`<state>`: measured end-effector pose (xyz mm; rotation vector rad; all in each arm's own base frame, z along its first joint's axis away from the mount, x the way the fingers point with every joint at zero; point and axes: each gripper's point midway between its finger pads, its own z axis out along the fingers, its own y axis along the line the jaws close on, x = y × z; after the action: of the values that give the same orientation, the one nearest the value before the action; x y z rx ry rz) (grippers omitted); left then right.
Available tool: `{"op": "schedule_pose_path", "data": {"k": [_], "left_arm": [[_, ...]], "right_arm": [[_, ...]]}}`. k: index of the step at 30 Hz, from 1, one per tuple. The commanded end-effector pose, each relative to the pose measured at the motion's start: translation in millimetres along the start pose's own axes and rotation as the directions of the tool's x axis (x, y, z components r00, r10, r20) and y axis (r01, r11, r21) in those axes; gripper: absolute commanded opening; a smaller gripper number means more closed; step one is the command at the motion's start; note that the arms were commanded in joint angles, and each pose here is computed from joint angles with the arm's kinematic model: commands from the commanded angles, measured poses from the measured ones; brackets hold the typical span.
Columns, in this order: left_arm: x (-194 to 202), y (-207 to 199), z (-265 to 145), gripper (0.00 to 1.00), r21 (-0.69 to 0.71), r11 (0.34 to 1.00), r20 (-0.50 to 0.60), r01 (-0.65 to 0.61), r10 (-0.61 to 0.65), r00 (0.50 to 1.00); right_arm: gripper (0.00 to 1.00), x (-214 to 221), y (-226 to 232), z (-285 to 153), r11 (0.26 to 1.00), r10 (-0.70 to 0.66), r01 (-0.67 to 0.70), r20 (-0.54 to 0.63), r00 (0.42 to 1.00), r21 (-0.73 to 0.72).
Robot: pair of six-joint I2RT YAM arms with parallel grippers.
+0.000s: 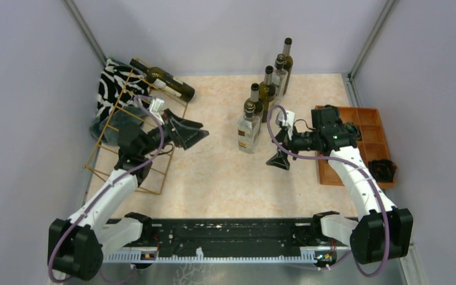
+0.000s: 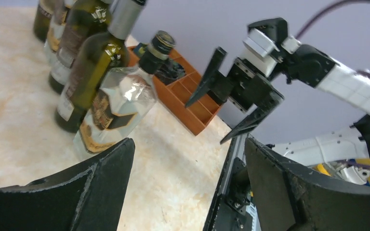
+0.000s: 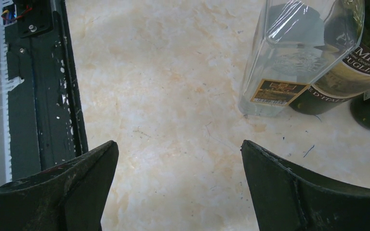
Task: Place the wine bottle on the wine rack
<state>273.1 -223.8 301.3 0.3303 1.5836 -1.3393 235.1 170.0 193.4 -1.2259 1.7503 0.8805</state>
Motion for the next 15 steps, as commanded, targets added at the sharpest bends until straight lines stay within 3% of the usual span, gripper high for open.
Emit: {"op": "schedule_pose_path", "data": {"k": [1,15], "left_arm": [[3,-38,-9,0.9,0.13,0.986,0.117,-0.107,0.092,0.989],[16,-68,7,0.92,0.187,0.978,0.196,-0.087,0.05,0.979]], "right_arm": [[0.98,-14,-1,0,0.999,-0.035,0.036,0.061,0.998,-0.018],[0.97,-10,16,6,0.995,-0.028,0.041,0.129,0.991,-0.096]]}}
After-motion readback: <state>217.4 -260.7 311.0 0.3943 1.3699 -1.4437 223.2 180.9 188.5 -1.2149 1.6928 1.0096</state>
